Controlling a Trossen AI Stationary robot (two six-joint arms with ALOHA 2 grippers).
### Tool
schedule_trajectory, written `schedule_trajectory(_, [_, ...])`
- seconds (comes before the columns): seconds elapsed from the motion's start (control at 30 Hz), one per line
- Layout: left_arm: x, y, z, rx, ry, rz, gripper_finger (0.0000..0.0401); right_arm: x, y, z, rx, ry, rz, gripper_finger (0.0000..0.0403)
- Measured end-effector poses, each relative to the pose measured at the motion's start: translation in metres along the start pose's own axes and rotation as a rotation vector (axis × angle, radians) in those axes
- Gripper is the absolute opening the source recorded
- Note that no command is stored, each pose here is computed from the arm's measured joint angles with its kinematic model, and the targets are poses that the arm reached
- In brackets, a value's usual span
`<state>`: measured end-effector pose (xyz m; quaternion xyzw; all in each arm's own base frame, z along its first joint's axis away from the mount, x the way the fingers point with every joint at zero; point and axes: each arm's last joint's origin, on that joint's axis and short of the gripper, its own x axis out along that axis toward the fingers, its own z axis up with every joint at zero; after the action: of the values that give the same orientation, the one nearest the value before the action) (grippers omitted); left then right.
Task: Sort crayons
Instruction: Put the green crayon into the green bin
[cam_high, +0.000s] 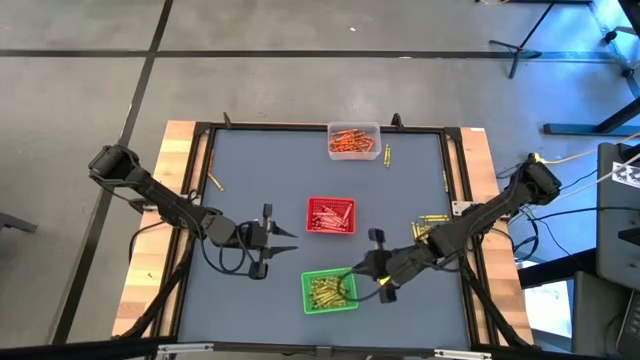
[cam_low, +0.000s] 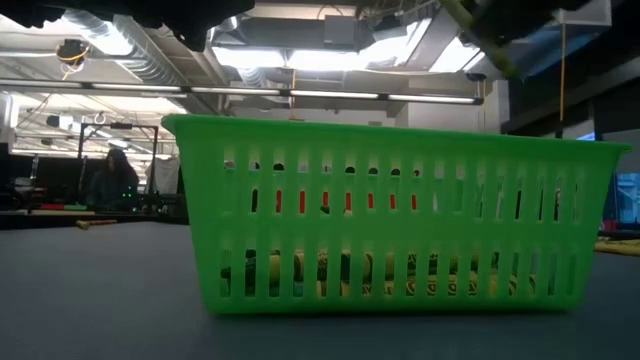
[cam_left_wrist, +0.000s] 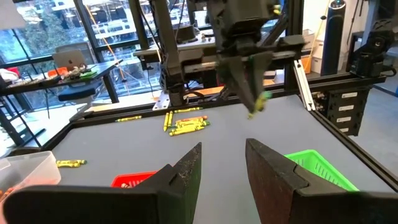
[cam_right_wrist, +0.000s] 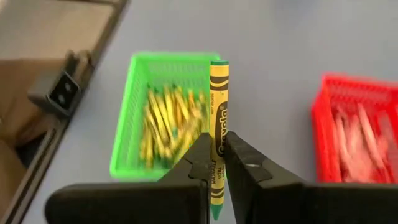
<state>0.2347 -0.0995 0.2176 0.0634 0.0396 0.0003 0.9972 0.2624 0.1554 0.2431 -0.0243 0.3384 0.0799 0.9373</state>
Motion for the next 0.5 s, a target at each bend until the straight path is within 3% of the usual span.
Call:
schedule_trajectory(0.2, [0.000,0.000,0.000,-0.001,-0.002,0.001,0.0110,0.028,0.010,0.006,-0.058,-0.119,0.027,0.0030])
schedule_trajectory(0.5, [0.000,0.000,0.000,-0.001,-0.002,0.001,0.0110,0.070,0.009,-0.007,-0.038,-0.090,0.076,0.0030])
